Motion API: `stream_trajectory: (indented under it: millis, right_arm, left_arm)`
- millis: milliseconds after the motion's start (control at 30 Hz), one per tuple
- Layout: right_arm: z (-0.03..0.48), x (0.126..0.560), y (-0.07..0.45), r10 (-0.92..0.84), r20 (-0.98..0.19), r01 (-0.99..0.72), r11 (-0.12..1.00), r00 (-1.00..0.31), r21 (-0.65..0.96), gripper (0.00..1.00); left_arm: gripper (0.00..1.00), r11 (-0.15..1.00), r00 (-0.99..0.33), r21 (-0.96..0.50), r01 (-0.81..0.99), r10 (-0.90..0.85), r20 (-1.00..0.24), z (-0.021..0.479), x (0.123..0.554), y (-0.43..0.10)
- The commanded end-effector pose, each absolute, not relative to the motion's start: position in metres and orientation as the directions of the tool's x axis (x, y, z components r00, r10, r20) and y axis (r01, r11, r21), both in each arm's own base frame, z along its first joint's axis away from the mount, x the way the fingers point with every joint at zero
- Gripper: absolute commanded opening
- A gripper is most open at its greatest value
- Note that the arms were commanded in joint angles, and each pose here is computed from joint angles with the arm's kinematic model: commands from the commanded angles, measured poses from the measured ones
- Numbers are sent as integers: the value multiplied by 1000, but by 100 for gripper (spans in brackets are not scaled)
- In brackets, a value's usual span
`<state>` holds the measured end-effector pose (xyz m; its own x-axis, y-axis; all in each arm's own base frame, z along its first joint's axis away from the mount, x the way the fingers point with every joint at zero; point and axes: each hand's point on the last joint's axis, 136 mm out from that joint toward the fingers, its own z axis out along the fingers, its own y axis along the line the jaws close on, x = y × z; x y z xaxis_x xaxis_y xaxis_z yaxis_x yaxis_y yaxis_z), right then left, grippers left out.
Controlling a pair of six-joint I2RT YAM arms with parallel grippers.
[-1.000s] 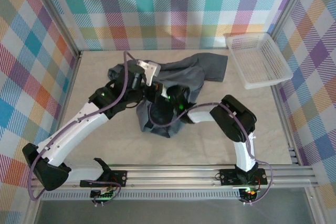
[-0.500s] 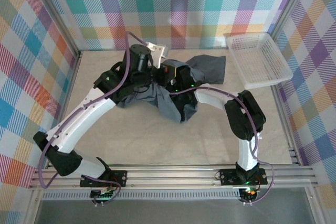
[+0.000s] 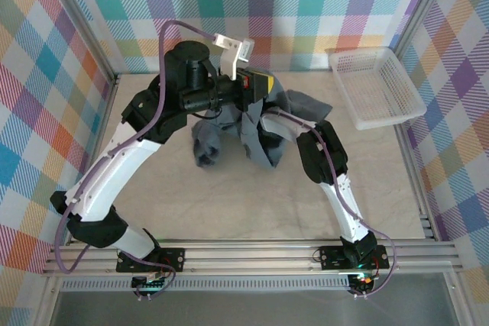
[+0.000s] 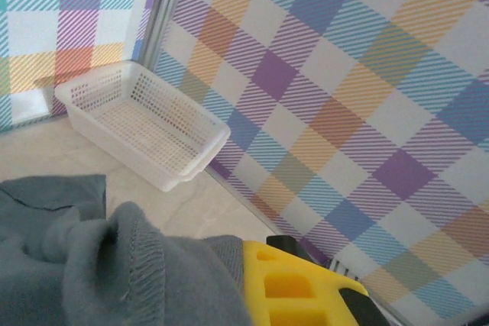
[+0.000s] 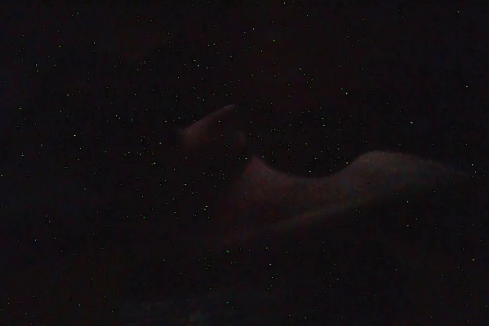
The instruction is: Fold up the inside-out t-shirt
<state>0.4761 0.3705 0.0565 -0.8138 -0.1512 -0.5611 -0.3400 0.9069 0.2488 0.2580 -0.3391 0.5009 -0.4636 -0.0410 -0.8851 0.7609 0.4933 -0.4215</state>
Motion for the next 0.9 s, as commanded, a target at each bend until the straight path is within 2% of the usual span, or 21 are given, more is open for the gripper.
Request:
stream_trajectory:
  millis: [0,100,133,167,200,267,300,367,400,500,633,767,867]
  right_arm:
    - [16,449,345,-231,-388,-311,937,-892,159,97]
    - [-20,437,333,-310,-306,-354,930,-900,101,96]
    - [-30,435,327,-346,-278,-379,923,-896,73,78]
    - [-34,434,322,-379,-261,-402,915,-888,40,66]
    - [-33,435,318,-402,-258,-420,908,-879,17,62]
    - [-23,436,313,-431,-274,-444,896,-860,-17,39]
    - [-18,436,315,-441,-293,-459,888,-848,-7,32]
    - [3,428,324,-461,-332,-504,862,-823,51,5]
    - [16,423,328,-461,-349,-517,852,-816,84,0]
    - [81,405,340,-421,-473,-559,805,-774,198,0]
    - [170,369,340,-347,-657,-653,696,-669,298,0]
    - [241,334,323,-269,-760,-699,640,-592,318,0]
    - [295,319,308,-183,-834,-718,622,-521,312,0]
  left_arm:
    - [0,462,-431,-383,800,-2,-903,503,238,-335]
    - [0,483,-391,-356,800,-31,-920,515,233,-323]
    - [0,483,-370,-347,804,-50,-928,523,231,-319]
    - [0,489,-348,-337,805,-71,-935,531,231,-314]
    - [0,501,-329,-326,802,-86,-940,538,231,-310]
    - [0,558,-291,-299,775,-105,-951,550,237,-297]
    - [0,592,-275,-282,755,-105,-956,553,241,-291]
    - [0,693,-236,-228,684,-85,-968,553,257,-277]
    - [0,744,-225,-203,637,-73,-972,550,267,-269]
    - [0,873,-276,-167,458,-39,-960,520,311,-239]
    - [0,894,-475,-300,332,-116,-872,450,375,-204]
    - [0,930,-680,-343,135,-165,-714,338,429,-166]
    - [0,909,-791,-412,61,-207,-575,252,441,-161]
